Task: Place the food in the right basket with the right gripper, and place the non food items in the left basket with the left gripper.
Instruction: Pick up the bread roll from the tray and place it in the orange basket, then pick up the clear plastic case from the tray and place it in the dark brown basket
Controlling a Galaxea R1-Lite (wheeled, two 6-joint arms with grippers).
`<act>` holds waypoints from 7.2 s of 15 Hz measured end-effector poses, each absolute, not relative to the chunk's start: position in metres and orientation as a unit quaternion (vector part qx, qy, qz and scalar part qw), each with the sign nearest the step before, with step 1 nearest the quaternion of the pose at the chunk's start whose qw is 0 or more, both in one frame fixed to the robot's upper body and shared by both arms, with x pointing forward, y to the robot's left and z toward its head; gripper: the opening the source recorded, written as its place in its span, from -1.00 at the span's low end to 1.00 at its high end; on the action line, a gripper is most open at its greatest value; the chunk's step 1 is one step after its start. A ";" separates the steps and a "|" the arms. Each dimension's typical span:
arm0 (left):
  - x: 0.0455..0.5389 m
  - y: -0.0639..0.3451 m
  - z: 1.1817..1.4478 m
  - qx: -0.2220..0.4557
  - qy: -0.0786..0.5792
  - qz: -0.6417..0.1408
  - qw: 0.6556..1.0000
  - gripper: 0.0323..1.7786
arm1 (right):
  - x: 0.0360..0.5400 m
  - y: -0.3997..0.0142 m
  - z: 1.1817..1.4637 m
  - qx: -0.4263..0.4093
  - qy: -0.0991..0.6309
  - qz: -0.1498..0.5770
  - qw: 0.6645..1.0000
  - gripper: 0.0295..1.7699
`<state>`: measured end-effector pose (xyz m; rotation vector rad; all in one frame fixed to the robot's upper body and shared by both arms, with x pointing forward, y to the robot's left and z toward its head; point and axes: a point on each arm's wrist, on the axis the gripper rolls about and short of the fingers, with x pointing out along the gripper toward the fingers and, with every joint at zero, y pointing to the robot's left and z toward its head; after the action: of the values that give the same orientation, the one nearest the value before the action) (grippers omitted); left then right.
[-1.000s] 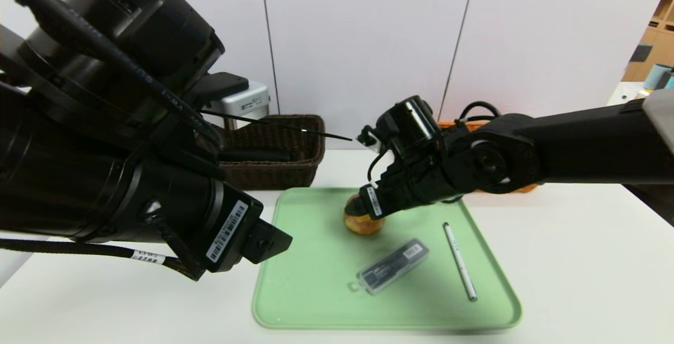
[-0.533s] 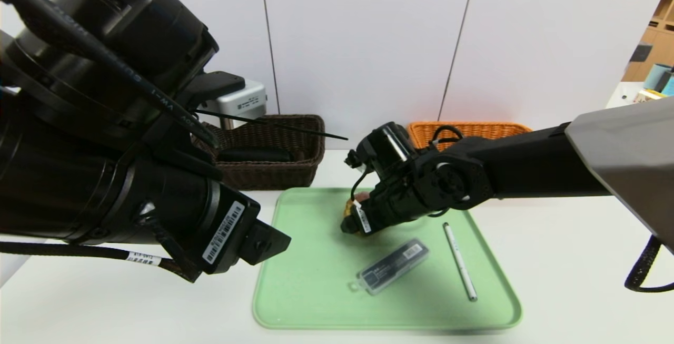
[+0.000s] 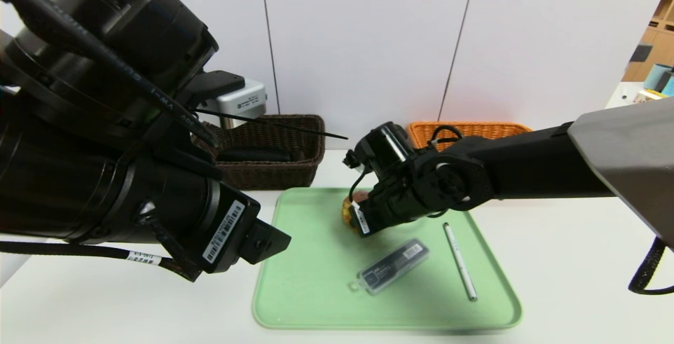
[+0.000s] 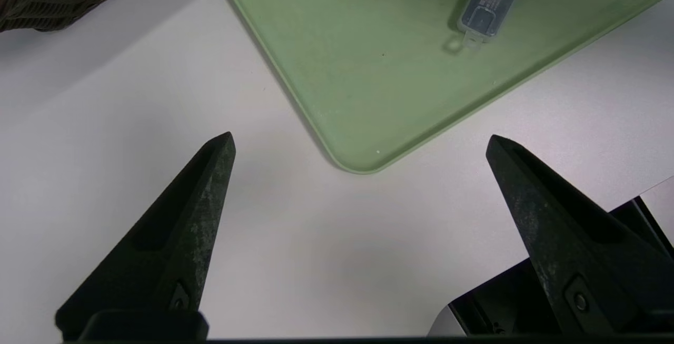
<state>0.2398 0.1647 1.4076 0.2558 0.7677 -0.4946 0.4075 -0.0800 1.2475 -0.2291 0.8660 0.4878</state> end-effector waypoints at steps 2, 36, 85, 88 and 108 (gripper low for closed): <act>0.240 0.165 1.408 0.123 0.368 -0.238 0.890 0.90 | 0.407 -0.087 1.262 -0.091 0.400 0.228 0.883 -0.11; 0.247 0.156 1.402 0.132 0.363 -0.245 0.889 0.90 | 0.524 -0.321 1.289 -0.004 0.334 -0.051 0.941 0.39; 0.321 0.006 1.291 0.243 0.324 -0.395 0.824 0.90 | 0.245 -0.297 1.406 0.053 0.360 0.148 0.920 0.91; 0.326 0.001 1.281 0.234 0.339 -0.387 0.825 0.90 | 0.244 -0.297 1.404 0.053 0.363 0.148 0.918 0.91; 0.332 -0.008 1.252 0.200 0.391 -0.359 0.824 0.90 | 0.241 -0.298 1.406 0.052 0.357 0.148 0.921 0.91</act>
<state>0.3324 -0.0082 1.2524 0.4263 0.8307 -0.7638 0.2411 -0.2983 1.4055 0.1069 0.7343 0.3044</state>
